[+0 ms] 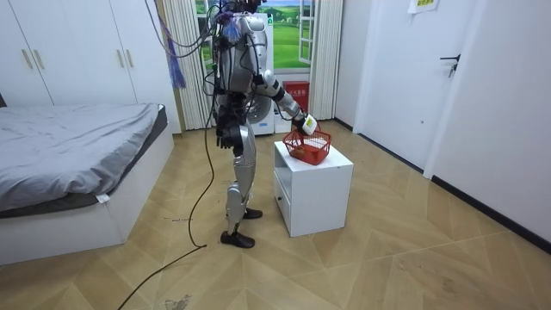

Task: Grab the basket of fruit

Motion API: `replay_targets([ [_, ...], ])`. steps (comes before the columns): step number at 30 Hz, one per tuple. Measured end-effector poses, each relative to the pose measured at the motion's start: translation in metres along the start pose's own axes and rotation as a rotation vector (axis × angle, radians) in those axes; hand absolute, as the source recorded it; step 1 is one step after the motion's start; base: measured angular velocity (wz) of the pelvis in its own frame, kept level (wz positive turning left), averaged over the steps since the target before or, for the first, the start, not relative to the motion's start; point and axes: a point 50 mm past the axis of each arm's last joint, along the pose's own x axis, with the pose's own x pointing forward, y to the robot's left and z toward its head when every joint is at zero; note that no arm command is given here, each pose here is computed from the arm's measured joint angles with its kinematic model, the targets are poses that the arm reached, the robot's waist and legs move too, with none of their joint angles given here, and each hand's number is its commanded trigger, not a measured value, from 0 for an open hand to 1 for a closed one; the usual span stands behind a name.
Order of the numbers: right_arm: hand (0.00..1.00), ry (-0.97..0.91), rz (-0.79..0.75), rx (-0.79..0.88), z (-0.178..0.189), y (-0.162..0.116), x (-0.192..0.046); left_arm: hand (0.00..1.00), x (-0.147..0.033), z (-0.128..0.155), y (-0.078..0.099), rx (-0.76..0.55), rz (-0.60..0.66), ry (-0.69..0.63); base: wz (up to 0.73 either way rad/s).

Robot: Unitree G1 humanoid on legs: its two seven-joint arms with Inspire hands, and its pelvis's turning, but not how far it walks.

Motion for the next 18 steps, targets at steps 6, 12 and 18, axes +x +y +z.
replay_targets([
  [6, 1.00, 0.033, -0.010, -0.003, -0.006, -0.003, 0.001, 0.00, 0.000, 0.000, 0.003, 0.001, 0.004, -0.004, 0.07],
  [12, 0.00, 0.037, -0.032, -0.006, -0.004, -0.008, 0.003, 0.00, 0.000, 0.000, 0.004, -0.007, 0.002, -0.003, 0.06],
  [18, 0.00, 0.052, -0.066, -0.007, -0.002, -0.016, 0.007, 0.00, 0.000, 0.001, 0.003, -0.001, -0.013, -0.005, 0.00],
])
